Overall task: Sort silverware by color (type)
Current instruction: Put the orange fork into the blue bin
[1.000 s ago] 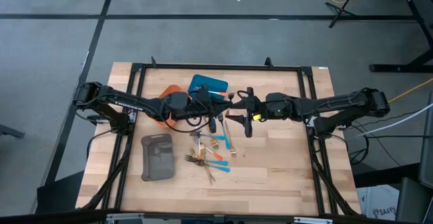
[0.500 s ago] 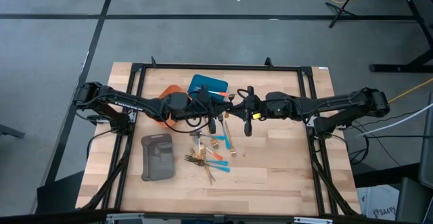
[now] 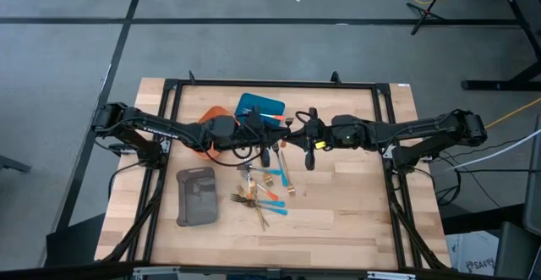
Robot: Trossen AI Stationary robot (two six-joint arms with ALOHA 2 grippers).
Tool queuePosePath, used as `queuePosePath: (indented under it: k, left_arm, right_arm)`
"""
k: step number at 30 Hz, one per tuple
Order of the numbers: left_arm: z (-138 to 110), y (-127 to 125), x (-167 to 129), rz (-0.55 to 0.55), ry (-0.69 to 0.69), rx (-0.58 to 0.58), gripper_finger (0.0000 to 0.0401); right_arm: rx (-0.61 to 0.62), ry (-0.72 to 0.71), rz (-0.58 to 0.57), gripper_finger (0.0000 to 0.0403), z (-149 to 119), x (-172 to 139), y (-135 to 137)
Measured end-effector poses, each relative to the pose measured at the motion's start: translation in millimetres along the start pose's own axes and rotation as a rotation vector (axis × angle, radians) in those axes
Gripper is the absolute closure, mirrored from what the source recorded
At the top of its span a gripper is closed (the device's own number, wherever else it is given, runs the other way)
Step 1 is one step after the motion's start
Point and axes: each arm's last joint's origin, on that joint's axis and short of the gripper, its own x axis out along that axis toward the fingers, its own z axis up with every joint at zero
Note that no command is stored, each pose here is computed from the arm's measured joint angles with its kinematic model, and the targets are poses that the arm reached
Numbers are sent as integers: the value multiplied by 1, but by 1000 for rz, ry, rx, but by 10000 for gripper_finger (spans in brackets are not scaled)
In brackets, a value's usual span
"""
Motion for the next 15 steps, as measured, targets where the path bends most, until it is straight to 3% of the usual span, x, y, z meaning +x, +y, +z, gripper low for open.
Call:
queuePosePath:
  k: [6, 15]
  left_arm:
    - [-2, 0, 0, 8, 18, 5, 361]
    - [-8, 2, 0, 22, 75, 27, 329]
  right_arm:
    - [-1, 18, -5, 402, -2, 0, 0]
    - [10, 170, -55, 403, 11, -5, -1]
